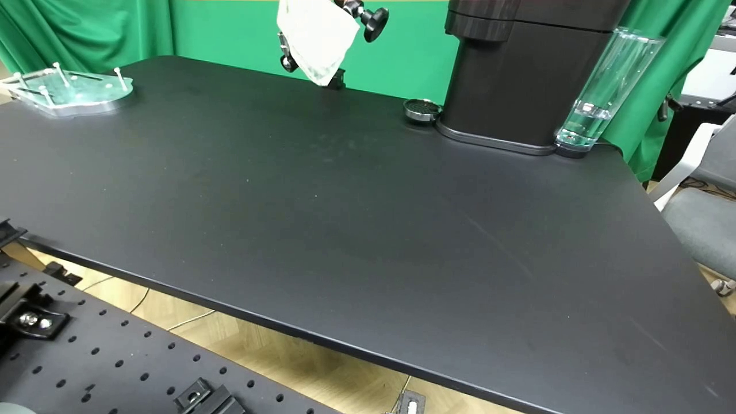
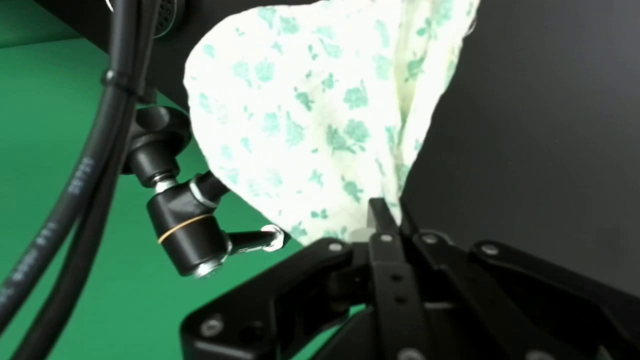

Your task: Put the cloth on the black rod

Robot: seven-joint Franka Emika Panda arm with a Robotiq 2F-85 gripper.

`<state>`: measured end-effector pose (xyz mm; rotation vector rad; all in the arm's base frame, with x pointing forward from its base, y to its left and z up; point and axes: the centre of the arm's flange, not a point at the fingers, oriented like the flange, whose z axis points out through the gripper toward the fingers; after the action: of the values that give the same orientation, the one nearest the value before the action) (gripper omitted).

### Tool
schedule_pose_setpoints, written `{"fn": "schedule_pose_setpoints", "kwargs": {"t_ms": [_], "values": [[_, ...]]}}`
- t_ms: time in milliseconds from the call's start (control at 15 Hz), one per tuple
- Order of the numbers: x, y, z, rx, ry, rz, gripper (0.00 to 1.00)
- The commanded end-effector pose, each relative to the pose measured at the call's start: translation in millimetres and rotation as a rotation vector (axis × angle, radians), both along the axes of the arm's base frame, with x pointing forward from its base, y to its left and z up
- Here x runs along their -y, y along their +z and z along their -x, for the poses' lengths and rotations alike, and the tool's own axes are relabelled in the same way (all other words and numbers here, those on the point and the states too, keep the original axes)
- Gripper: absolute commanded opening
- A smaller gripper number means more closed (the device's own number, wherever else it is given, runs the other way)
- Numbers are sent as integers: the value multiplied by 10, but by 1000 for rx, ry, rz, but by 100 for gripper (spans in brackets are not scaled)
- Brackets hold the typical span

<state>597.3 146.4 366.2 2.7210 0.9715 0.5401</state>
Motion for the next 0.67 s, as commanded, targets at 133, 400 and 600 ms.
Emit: {"fn": "schedule_pose_setpoints", "kwargs": {"t_ms": [133,400,600], "values": [[-91,-254,-5,-82,44,-2,0],[-44,-365,-9,-111,49,-2,40],[-26,-371,-6,-113,52,10,61]]}}
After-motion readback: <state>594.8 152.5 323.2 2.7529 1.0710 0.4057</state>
